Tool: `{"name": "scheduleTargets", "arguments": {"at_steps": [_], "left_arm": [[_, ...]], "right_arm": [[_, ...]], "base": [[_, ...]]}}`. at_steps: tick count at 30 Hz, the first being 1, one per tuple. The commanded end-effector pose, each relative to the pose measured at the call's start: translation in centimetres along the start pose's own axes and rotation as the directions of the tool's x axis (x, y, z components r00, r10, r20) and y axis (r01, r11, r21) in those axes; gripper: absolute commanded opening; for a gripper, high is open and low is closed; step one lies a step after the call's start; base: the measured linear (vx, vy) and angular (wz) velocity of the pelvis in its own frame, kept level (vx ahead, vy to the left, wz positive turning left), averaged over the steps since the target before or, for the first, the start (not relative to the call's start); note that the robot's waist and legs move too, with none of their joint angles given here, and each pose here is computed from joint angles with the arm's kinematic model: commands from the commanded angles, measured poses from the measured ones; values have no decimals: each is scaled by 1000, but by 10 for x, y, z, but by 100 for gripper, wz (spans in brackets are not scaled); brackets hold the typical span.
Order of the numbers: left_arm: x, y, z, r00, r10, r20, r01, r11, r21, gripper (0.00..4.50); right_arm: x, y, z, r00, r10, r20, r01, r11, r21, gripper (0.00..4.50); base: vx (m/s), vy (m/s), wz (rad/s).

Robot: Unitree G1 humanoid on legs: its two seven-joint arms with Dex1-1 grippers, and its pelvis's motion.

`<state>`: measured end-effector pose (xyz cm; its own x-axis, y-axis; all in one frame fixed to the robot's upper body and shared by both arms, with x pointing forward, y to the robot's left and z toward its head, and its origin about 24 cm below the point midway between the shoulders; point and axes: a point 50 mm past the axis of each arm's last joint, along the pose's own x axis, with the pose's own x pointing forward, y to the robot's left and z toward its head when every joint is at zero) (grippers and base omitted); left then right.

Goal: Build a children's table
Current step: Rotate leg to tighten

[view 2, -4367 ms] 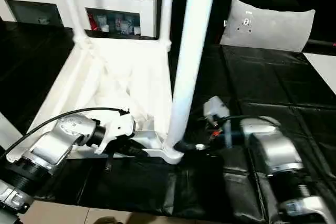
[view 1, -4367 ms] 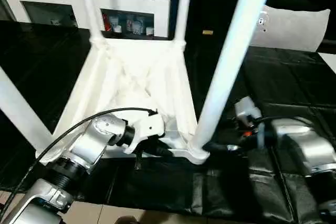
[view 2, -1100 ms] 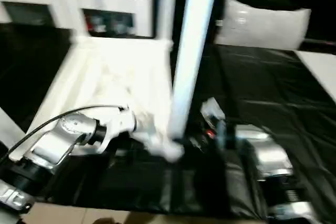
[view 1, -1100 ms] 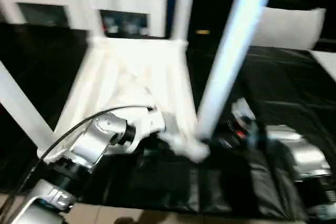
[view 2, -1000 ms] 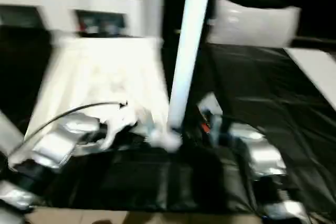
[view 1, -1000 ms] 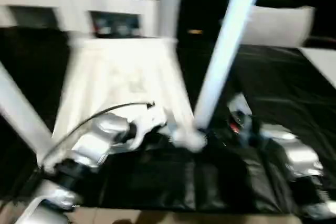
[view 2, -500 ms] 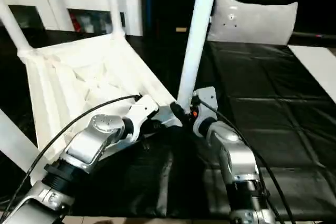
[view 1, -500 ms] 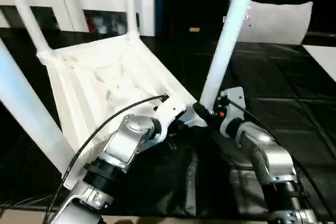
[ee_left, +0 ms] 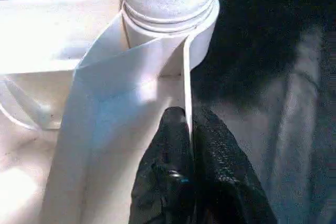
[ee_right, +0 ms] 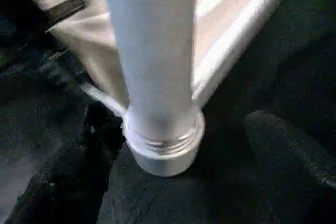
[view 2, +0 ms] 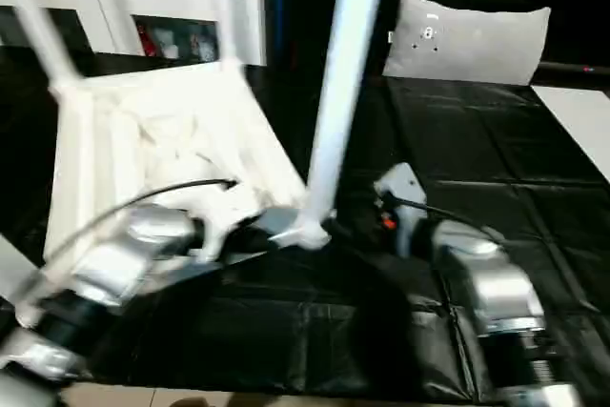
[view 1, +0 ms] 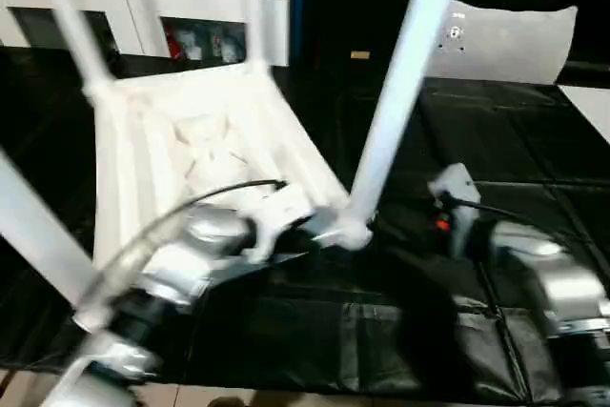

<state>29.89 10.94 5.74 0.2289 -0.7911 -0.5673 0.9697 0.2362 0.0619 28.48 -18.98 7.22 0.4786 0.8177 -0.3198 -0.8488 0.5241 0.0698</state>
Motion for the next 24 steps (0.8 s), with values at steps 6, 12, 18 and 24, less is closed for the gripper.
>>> {"name": "scheduleTargets", "arguments": {"at_steps": [6,12,18,24], "left_arm": [[-4,-14,10,966,-258,-17,257,954,151,0],[-4,-16,11,953,-302,-33,303,937,176,0],[-4,-16,9,951,-307,-28,307,935,178,0],[-5,-15,8,953,-302,-31,303,937,174,0]], "right_arm": [[-14,4,1,969,242,-45,-244,969,-38,379],[-1,11,-2,943,331,-26,-331,944,0,321],[7,17,-6,914,405,-2,-405,914,30,276],[7,17,-8,911,413,9,-413,910,49,215]], "base": [[0,0,0],[0,0,0],[0,0,0],[0,0,0]]}}
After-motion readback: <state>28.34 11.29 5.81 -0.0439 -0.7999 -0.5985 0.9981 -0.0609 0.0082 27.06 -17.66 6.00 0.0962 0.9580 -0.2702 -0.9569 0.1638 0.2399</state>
